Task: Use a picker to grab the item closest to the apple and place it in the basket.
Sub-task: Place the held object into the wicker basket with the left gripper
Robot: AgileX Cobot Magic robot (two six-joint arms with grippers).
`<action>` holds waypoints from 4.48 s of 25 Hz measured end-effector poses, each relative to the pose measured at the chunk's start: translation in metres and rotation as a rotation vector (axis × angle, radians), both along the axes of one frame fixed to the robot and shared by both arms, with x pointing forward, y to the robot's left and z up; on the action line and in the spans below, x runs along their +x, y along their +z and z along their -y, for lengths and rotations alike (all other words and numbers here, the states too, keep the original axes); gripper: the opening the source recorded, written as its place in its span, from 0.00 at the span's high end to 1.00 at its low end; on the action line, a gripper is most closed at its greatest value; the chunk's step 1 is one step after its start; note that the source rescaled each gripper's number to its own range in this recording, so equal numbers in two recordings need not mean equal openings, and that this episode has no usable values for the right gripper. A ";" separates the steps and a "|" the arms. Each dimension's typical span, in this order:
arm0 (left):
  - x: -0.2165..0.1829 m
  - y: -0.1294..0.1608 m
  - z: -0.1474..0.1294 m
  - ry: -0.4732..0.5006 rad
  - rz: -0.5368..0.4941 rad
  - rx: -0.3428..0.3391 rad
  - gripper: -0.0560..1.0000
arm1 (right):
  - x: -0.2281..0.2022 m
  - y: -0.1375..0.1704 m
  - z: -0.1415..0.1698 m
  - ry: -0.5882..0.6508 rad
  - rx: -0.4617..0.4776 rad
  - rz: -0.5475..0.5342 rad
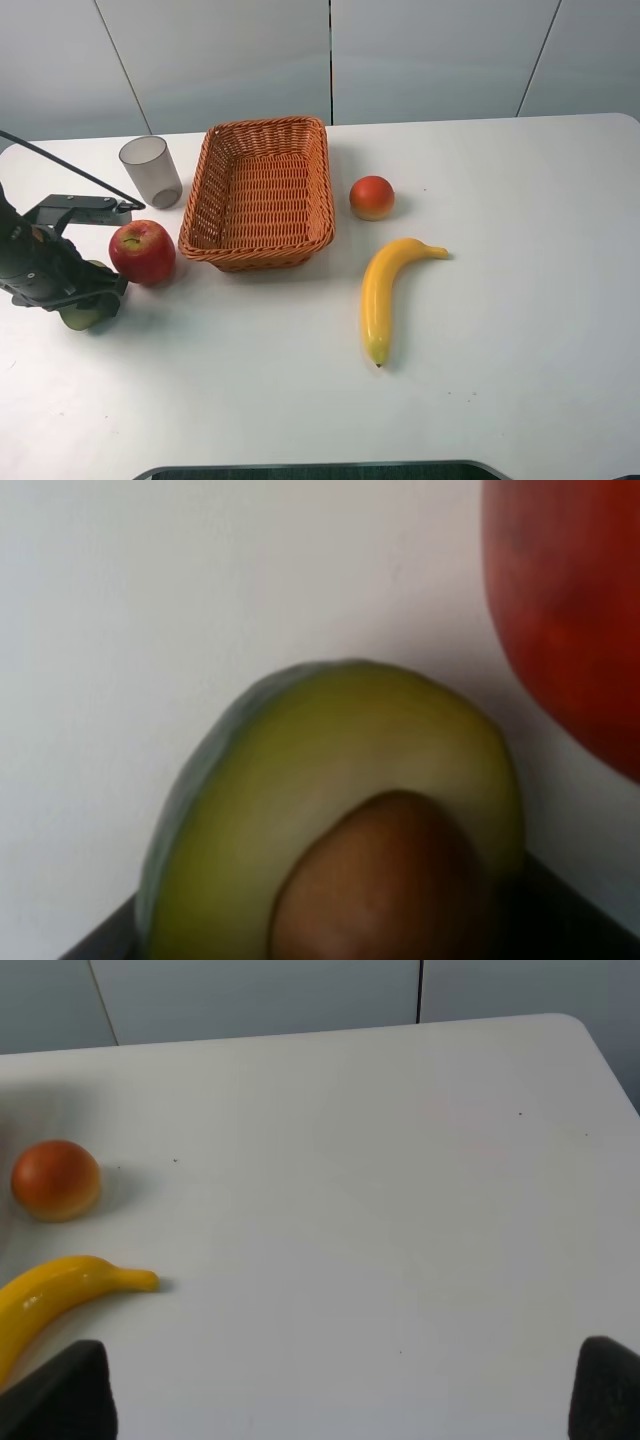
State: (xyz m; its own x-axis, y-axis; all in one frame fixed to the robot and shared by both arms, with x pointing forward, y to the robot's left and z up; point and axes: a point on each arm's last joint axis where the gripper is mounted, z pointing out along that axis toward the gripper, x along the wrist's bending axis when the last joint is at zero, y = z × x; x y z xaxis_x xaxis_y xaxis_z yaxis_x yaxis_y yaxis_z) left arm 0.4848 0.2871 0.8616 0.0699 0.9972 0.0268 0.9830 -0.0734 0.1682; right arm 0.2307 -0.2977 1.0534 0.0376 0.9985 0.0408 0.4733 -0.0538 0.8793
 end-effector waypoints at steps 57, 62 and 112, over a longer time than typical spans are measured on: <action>-0.077 0.200 0.038 -0.113 0.490 -0.306 0.94 | 0.000 0.000 0.000 0.000 0.000 0.000; -0.070 0.206 0.055 -0.186 0.506 -0.340 0.94 | 0.000 0.000 0.000 0.000 0.000 0.000; 0.092 0.066 0.168 -0.291 0.525 -0.261 0.04 | 0.000 0.000 0.000 0.000 0.000 0.000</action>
State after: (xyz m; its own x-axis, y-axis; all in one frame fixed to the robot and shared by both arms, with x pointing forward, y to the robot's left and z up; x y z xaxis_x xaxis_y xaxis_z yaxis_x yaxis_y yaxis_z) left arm 0.5771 0.1187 0.9273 0.3815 0.9179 -0.1095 0.7114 -0.2159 0.6688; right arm 0.2307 -0.2977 1.0534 0.0376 0.9985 0.0408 0.4733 -0.0538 0.8793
